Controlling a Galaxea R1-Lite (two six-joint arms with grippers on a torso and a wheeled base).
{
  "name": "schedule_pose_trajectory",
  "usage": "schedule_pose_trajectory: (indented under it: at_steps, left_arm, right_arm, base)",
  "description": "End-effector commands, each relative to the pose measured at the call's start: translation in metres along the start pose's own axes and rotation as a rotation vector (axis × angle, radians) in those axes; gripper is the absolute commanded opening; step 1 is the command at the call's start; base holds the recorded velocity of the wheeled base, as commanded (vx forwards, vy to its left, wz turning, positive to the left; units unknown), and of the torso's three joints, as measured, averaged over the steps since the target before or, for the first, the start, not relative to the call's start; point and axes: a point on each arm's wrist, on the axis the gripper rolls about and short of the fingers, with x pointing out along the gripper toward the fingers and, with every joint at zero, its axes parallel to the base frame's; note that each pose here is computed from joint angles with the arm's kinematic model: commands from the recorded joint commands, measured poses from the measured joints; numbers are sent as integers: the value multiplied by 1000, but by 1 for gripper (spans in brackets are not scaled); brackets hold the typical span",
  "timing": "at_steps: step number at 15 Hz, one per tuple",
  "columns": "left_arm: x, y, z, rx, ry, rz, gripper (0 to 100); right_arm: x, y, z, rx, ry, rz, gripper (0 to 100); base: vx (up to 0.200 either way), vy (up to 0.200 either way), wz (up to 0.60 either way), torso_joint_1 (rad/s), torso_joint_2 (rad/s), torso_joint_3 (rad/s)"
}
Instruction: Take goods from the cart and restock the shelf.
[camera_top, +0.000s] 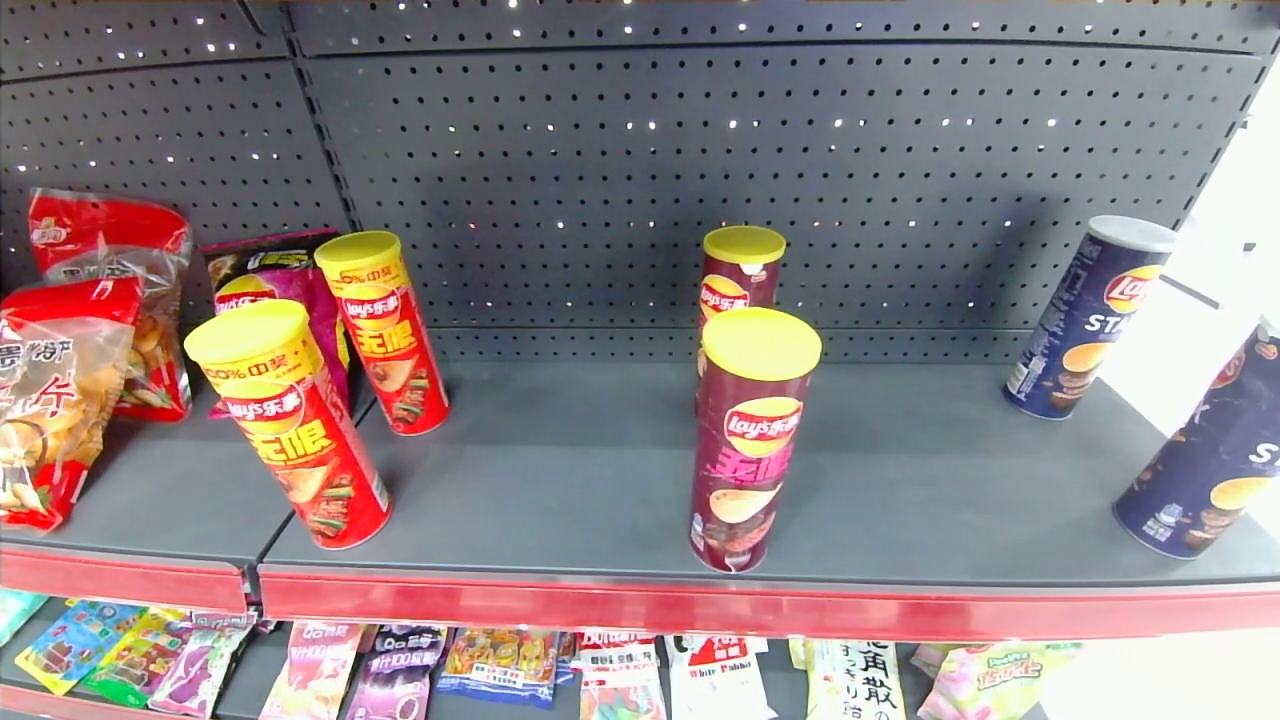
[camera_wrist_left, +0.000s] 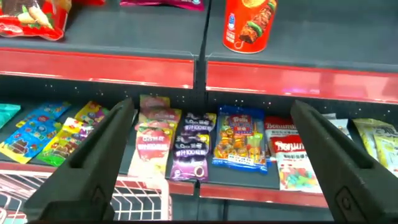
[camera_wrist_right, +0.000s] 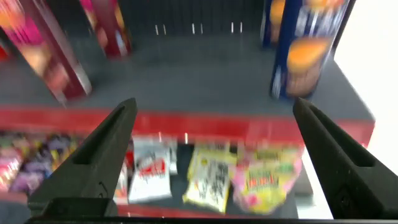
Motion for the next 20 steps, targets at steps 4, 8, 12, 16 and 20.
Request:
schedule_pose_trajectory:
  at_steps: [4, 8, 12, 16, 20]
  left_arm:
    - [0, 0, 0, 4, 1, 15, 100]
    - [0, 0, 0, 5, 1, 12, 100]
    - [0, 0, 0, 12, 1, 12, 100]
    - [0, 0, 0, 11, 1, 14, 100]
    - [0, 0, 0, 12, 1, 12, 100]
  right_arm:
    - [108, 15, 63, -159, 277, 147, 100]
    - [136, 33, 42, -183, 450, 282, 100]
    - [167, 58, 14, -227, 640, 394, 100]
    - [193, 71, 5, -238, 709, 414, 100]
    - [207, 80, -8, -248, 768, 425, 100]
  base:
    - [0, 0, 0, 0, 0, 0]
    - [0, 0, 0, 0, 0, 0]
    - [0, 0, 0, 0, 0, 0]
    - [0, 0, 0, 0, 0, 0]
    - [0, 0, 0, 0, 0, 0]
